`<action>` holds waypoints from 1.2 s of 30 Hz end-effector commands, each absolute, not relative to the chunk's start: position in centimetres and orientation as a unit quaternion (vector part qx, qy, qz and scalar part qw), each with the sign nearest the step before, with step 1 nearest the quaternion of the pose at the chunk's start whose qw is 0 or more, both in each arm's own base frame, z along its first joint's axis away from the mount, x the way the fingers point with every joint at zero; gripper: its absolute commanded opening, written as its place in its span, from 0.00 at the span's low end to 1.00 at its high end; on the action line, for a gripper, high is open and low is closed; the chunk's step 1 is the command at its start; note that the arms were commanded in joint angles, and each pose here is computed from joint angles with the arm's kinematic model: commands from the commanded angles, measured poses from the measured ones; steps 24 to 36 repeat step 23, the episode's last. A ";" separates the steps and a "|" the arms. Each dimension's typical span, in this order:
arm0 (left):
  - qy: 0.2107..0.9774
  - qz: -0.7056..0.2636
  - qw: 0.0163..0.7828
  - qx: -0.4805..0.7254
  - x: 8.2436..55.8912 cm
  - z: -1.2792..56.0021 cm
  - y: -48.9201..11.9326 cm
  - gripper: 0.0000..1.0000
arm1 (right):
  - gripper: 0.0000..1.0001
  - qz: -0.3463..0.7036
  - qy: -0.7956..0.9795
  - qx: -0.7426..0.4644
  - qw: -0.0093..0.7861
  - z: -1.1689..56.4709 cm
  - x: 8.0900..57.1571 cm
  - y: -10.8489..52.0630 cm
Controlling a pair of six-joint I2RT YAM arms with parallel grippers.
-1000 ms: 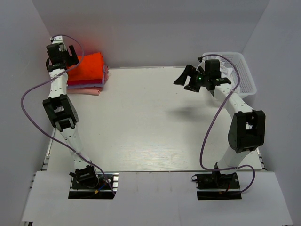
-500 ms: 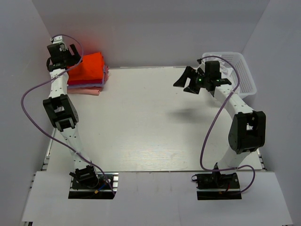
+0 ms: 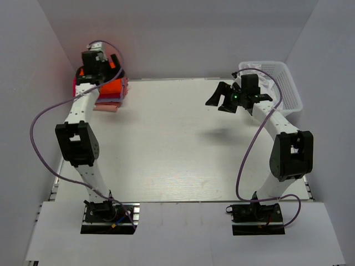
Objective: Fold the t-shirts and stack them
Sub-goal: Put the neatly folded tshirt into the corner of the board with the left arm
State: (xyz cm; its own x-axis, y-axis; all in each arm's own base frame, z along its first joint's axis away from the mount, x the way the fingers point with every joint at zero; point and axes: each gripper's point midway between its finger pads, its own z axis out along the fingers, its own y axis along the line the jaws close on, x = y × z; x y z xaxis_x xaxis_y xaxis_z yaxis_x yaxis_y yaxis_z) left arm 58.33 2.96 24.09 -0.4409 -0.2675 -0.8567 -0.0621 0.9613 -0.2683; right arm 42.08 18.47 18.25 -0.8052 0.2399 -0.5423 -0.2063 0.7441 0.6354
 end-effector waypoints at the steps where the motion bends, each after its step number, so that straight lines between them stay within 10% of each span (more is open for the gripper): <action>1: 0.839 -0.131 0.523 -0.070 53.7 27.4 -5.1 1.00 | 0.91 0.337 0.879 -0.007 0.337 19.2 42.6 18.0; 13: 0.881 -0.129 0.452 -0.053 42.8 22.1 -16.9 1.00 | 0.91 0.353 0.866 -0.002 0.353 18.9 41.8 18.0; 36: 0.870 -0.119 0.478 -0.028 42.4 22.8 -18.4 1.00 | 0.91 0.384 0.858 0.001 0.341 19.2 41.2 18.7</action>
